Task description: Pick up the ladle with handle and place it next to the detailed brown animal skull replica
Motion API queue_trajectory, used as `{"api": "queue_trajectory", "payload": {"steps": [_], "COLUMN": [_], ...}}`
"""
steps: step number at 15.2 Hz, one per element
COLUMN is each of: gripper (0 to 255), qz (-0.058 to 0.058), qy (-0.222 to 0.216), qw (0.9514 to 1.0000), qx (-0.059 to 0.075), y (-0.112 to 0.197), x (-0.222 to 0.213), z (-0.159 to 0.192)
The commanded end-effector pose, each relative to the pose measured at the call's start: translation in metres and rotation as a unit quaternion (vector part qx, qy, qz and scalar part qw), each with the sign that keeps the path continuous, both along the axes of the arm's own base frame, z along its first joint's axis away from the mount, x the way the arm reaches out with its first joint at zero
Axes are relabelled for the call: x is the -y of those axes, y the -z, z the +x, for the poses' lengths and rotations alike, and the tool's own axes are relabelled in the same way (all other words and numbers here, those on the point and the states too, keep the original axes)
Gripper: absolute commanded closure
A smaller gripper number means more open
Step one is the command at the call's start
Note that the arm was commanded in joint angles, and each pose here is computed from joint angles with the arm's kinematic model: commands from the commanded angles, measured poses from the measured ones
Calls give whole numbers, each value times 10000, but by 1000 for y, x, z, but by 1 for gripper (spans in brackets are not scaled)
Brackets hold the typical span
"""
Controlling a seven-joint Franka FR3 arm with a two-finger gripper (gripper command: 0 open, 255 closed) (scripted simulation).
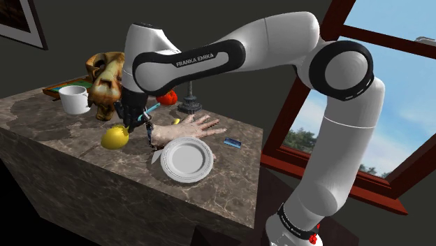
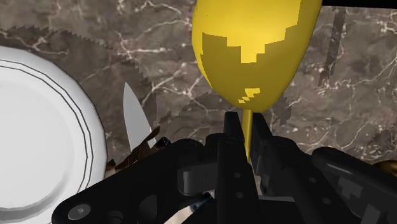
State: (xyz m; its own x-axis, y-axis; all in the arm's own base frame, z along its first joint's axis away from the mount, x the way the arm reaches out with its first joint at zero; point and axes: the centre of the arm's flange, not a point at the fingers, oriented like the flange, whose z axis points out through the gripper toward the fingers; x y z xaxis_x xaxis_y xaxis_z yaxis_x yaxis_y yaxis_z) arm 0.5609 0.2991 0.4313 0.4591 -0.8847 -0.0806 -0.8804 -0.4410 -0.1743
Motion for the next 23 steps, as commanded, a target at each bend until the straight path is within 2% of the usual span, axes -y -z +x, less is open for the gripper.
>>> {"api": "queue_trajectory", "payload": {"steps": [1, 19, 23], "gripper": [255, 255, 255], "qz": [1, 1, 1], "qy": [0, 0, 0], "qw": [10000, 10000, 10000], "qx": [2, 2, 2], "y": [11, 105, 105], "x": [-1, -1, -1], "z": [1, 1, 1]}}
